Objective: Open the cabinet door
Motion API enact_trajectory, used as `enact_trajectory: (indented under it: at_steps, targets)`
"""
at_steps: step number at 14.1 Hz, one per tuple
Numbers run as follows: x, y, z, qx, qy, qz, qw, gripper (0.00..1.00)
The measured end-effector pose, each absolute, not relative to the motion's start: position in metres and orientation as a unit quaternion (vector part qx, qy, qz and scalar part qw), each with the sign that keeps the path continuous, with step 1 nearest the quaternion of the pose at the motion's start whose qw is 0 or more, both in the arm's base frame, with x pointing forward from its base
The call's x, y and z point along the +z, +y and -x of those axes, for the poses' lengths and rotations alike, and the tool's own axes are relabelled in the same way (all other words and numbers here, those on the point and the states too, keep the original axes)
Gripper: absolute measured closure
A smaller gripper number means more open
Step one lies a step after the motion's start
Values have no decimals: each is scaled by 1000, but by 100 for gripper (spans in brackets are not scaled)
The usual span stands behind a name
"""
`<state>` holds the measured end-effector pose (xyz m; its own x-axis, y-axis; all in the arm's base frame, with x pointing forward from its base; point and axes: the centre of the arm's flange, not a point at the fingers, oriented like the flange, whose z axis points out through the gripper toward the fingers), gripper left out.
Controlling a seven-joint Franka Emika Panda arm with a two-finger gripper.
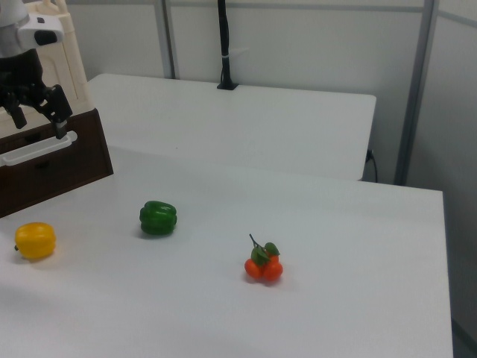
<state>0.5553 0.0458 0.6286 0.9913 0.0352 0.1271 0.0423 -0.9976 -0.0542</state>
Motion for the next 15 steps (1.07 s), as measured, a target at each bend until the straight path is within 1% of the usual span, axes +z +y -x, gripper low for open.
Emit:
enact_trajectory:
  at_steps: [8,11,13,15]
  targets:
    - [628,47,-555,-63,-20,997,29,0]
    - [627,58,-555,-61,-30,997,37,0]
    - [627,70,-554,-61,-54,996,37,0]
    - [627,79,-553,-62,-110,991,35,0]
